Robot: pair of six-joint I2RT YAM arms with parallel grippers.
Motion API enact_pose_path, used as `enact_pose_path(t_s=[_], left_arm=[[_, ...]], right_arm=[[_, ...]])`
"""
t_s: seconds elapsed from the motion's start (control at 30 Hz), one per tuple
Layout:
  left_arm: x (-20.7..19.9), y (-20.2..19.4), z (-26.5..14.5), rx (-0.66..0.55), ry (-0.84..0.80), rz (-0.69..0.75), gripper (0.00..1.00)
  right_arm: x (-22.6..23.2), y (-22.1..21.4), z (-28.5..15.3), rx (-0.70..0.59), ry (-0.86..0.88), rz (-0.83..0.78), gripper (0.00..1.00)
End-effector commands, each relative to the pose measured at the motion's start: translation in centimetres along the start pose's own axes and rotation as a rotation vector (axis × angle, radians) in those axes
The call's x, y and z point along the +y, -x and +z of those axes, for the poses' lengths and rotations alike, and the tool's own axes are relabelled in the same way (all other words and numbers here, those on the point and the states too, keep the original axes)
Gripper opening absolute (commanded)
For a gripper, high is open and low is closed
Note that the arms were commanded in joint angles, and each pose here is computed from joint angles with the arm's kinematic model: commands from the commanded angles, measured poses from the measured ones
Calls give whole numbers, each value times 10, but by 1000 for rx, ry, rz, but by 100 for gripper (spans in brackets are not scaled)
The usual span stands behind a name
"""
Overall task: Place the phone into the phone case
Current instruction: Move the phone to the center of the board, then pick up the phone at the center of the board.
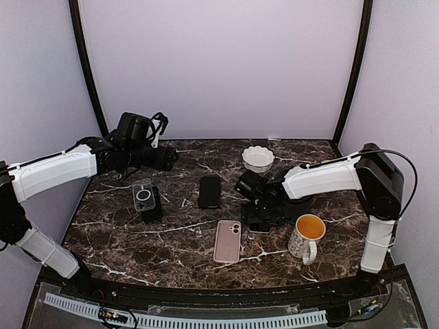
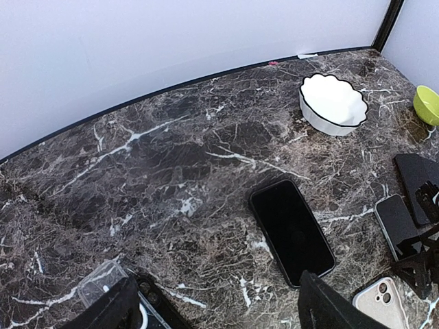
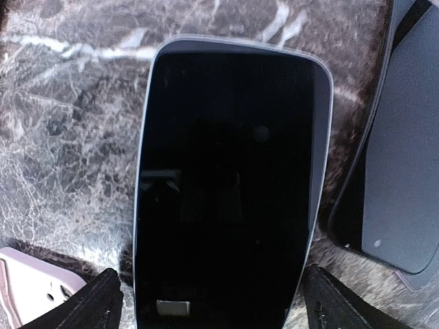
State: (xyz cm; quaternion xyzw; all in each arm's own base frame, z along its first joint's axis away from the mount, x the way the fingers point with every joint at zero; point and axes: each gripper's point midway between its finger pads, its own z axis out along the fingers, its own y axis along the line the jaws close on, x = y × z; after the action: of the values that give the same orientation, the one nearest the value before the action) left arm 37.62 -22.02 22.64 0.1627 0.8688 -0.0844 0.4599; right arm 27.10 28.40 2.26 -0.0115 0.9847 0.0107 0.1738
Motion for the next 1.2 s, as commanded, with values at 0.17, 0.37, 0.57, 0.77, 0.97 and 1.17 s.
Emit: enact_pose_path(t_s=[0.17,0.37,0.57,0.77,0.97,1.17], left_arm=[[1,9,-12,-40,-15,0,82],[3,8,-11,-40,-5,6,81],[3,8,-11,-40,-1,9,81],[2,6,-8,-33,-6,9,82],[2,4,-6,-26,-6,12,81],[2,5,-8,-31,-3,13,81]], right_arm=[[7,-25,16,104,42,-104,79],[21,-15,18,122,32,-331,67],[3,-57,9,285,78,-456,65],[-35,-91,-7,428,12,-465,73],[-27,-70,4,362,-30,-447,91],[-12,-61,17,335,-5,-418,90]])
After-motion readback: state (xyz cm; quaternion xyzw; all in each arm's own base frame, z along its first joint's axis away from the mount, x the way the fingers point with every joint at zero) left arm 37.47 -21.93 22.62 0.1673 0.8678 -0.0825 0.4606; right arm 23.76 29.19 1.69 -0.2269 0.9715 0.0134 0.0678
